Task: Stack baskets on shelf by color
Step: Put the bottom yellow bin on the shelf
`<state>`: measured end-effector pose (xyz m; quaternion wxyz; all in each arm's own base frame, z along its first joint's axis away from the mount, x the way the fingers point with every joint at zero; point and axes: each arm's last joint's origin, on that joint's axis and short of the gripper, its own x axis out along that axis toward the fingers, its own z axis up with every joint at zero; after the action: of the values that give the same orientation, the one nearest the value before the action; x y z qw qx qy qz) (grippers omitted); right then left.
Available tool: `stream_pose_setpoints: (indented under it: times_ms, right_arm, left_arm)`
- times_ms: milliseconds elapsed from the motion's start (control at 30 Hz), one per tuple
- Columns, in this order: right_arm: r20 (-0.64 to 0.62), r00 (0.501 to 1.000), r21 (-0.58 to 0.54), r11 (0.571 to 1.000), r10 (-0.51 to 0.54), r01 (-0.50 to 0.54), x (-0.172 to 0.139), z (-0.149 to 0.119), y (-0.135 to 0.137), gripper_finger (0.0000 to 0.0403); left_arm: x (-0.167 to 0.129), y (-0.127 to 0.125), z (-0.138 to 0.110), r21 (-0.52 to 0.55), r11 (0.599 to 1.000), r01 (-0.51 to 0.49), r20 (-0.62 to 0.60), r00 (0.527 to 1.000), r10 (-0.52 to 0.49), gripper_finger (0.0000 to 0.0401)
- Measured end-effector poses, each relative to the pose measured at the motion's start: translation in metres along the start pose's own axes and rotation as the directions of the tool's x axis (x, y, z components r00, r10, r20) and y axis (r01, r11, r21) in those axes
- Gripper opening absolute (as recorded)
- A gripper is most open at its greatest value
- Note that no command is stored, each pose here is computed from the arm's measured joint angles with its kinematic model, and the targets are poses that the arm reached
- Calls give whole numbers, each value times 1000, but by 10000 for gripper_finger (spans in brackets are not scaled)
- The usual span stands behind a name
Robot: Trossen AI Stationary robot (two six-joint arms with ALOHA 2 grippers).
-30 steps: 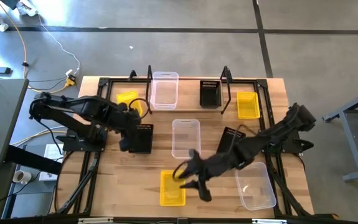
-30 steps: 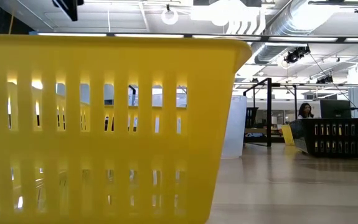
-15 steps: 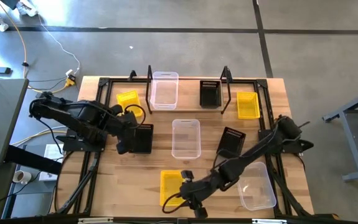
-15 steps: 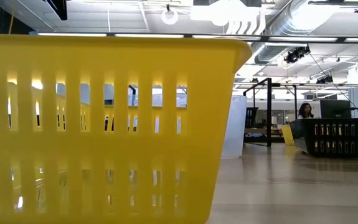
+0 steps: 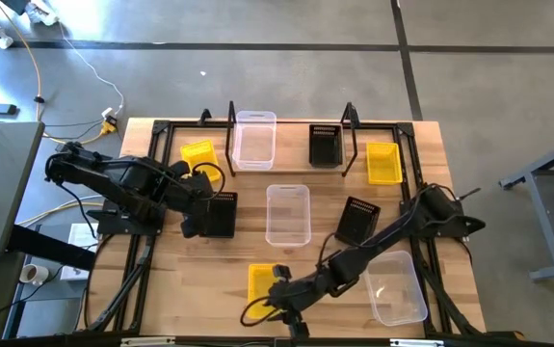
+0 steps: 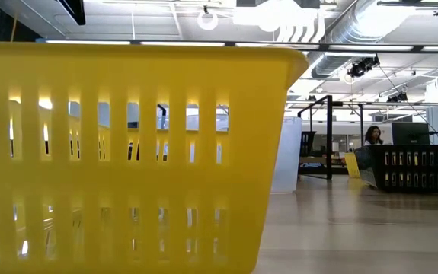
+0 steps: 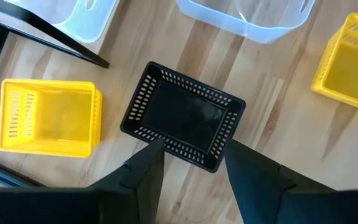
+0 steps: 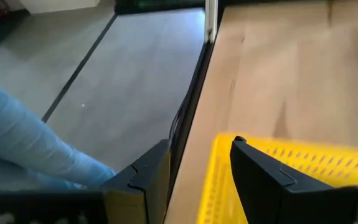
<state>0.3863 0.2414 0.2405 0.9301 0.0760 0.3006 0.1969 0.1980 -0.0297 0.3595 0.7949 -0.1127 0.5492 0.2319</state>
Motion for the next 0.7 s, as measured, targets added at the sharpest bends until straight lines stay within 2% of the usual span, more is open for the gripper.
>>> stream_pose_setpoints:
  times_ms: [100, 333, 700]
  right_arm:
    - [-2, 1000, -24, 1000, -15, 14, -3, 14, 1, 153]
    - [-171, 983, -35, 997, -72, 67, 15, 12, -1, 153]
    - [-303, 952, -21, 998, -55, 51, 50, -20, 5, 153]
  left_arm:
    - [0, 0, 0, 0, 1000, 0, 0, 1000, 0, 158]
    - [0, 0, 0, 0, 1000, -1, 0, 1000, 1, 158]
    - [0, 0, 0, 1, 1000, -2, 0, 1000, 2, 158]
